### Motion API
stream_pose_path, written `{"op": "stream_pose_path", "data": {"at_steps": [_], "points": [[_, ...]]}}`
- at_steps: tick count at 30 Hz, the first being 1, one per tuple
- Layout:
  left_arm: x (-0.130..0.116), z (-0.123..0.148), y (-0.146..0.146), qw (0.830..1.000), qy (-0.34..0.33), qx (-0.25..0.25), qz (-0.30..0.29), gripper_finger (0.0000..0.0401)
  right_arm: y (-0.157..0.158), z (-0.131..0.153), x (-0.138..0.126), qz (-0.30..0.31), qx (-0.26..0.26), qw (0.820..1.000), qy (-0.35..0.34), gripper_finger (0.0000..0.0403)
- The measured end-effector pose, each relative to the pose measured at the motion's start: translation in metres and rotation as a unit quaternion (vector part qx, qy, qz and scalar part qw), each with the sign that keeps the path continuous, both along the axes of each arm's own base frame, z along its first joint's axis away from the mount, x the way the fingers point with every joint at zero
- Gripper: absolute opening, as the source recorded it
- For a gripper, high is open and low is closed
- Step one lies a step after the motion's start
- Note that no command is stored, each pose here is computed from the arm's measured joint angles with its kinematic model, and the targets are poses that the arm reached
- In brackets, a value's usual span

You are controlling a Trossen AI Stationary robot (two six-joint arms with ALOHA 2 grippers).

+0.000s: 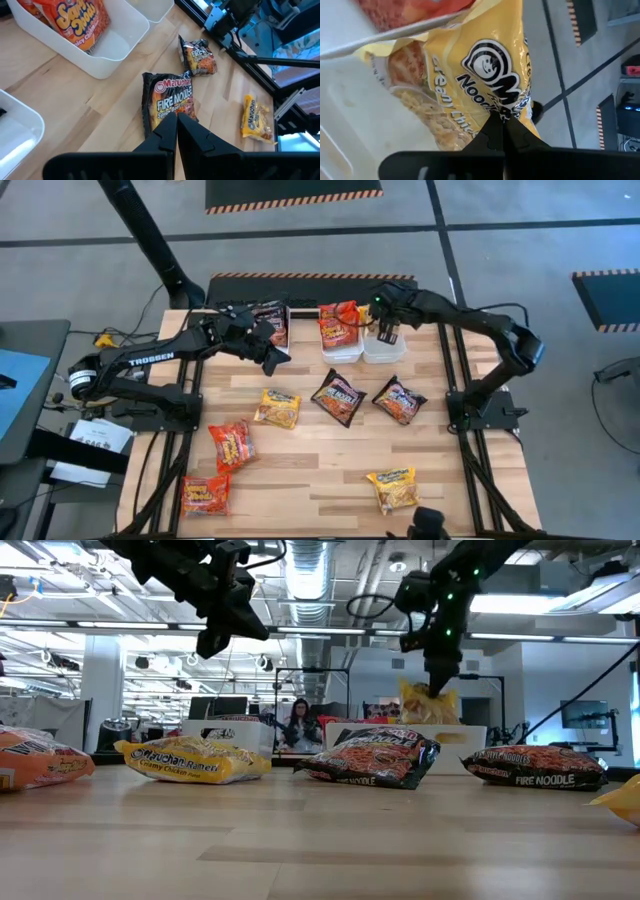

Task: Sort Maruchan noodles
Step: Put the yellow noodle pack into the right white bin, then put the red noodle pack into the middle white bin

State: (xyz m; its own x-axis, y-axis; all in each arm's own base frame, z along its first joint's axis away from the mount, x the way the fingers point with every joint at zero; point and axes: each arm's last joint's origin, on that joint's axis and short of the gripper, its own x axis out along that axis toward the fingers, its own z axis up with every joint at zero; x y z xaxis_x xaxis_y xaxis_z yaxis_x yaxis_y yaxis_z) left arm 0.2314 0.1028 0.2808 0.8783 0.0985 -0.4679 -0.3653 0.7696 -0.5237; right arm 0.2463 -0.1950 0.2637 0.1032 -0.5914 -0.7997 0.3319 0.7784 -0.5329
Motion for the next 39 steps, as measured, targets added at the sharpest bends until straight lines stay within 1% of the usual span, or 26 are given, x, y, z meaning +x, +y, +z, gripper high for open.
{"op": "stream_pose_path", "data": {"at_steps": [9,14,20,23,26,27,33,39], "points": [[0.000,0.000,0.000,1.000,0.001,0.007,-0.004,0.0000,-0.010,-0.033,0.013,0.021,0.028,0.998,0.058,0.0006],[0.000,0.000,0.000,1.000,0.001,0.007,-0.004,0.0000,-0.015,-0.046,0.019,0.022,0.024,0.996,0.085,0.0038],[-0.001,-0.001,0.000,1.000,0.009,0.004,-0.004,0.0000,-0.019,-0.042,0.024,0.005,0.021,0.997,0.076,0.0089],[-0.002,-0.003,-0.001,1.000,0.019,-0.001,-0.005,0.0000,-0.018,-0.030,0.028,-0.007,0.018,0.998,0.060,0.0111],[-0.002,-0.005,-0.001,1.000,0.026,-0.004,-0.004,0.0000,-0.015,-0.013,0.030,-0.030,0.031,0.998,0.052,0.0127],[-0.003,-0.005,-0.001,1.000,0.027,-0.005,-0.005,0.0000,-0.013,-0.007,0.031,-0.034,0.041,0.997,0.047,0.0131],[-0.003,-0.005,-0.001,1.000,0.028,-0.008,-0.003,0.0000,0.007,0.019,0.038,-0.034,0.148,0.988,-0.004,0.0135],[-0.002,-0.005,-0.003,1.000,0.027,-0.009,-0.009,0.0000,0.030,0.024,0.044,-0.027,0.246,0.968,-0.028,0.0132]]}}
